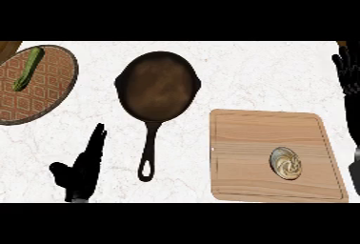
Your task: Pick the cupcake from the cutting board and place it in the pan
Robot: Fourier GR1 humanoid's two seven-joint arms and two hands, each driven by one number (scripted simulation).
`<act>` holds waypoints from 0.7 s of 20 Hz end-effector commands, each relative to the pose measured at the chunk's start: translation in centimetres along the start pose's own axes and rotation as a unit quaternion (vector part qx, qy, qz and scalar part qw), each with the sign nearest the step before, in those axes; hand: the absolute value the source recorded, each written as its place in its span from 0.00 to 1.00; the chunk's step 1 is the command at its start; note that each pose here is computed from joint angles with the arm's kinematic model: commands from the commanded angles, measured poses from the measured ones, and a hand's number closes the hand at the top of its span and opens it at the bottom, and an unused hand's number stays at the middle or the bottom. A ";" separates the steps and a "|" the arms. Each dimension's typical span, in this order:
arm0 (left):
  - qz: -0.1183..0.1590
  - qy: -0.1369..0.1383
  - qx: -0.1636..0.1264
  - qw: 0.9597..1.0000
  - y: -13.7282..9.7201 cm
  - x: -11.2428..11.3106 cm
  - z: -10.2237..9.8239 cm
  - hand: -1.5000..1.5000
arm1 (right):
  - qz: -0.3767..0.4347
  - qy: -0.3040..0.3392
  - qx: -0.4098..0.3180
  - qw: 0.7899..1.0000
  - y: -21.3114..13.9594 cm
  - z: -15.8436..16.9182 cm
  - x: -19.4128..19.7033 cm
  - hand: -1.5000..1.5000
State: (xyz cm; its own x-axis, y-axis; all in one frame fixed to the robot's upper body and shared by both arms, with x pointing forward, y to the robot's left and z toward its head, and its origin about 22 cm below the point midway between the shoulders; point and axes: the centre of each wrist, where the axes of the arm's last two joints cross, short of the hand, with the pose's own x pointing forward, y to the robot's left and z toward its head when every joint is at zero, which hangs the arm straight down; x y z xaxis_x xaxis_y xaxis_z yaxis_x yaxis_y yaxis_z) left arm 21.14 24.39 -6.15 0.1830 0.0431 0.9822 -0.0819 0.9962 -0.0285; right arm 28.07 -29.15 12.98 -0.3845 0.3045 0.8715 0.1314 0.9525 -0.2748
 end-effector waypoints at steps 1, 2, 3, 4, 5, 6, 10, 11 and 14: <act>-0.006 0.009 0.002 1.000 0.4 1.4 -0.8 0.50 | -0.032 0.007 0.033 0.999 0.0 -0.5 -0.6 1.00; -0.011 -0.022 0.008 1.000 0.2 2.7 -1.8 0.50 | -0.069 -0.004 0.038 0.997 -1.6 0.2 -1.8 1.00; -0.016 -0.040 0.021 0.999 0.4 4.9 -2.3 0.50 | -0.103 -0.010 0.064 0.993 -1.7 0.3 -1.6 1.00; -0.027 -0.063 0.023 0.997 2.3 5.6 -2.5 0.50 | -0.133 -0.021 0.081 0.988 -2.7 0.2 -2.0 1.00; -0.037 -0.087 0.029 0.995 3.2 8.7 -3.2 0.50 | -0.156 -0.035 0.102 0.982 -2.5 -0.1 -0.7 1.00; -0.042 -0.109 0.034 0.993 3.1 9.7 -3.9 0.50 | -0.193 -0.034 0.117 0.974 -2.8 -0.2 -1.2 1.00; -0.023 -0.068 0.029 0.997 3.7 10.9 -3.7 0.50 | 0.057 0.001 0.075 0.996 -9.8 7.1 -4.4 1.00; -0.029 -0.065 0.023 0.997 2.8 9.8 -2.8 0.50 | 0.064 -0.002 0.094 0.993 -9.8 9.2 -4.5 1.00; -0.032 -0.069 0.035 0.996 3.0 11.9 -3.5 0.50 | 0.108 0.048 0.094 0.989 -13.9 13.6 -5.7 0.00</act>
State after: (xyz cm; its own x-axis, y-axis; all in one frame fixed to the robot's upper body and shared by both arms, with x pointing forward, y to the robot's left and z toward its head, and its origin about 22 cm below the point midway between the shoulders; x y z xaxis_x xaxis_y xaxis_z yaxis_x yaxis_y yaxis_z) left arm 26.48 27.71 3.64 0.0511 -0.0294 0.9983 -0.1283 0.9911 0.0357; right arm 20.88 -40.18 7.76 -0.3296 0.4026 0.8540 0.0206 0.9074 -0.4198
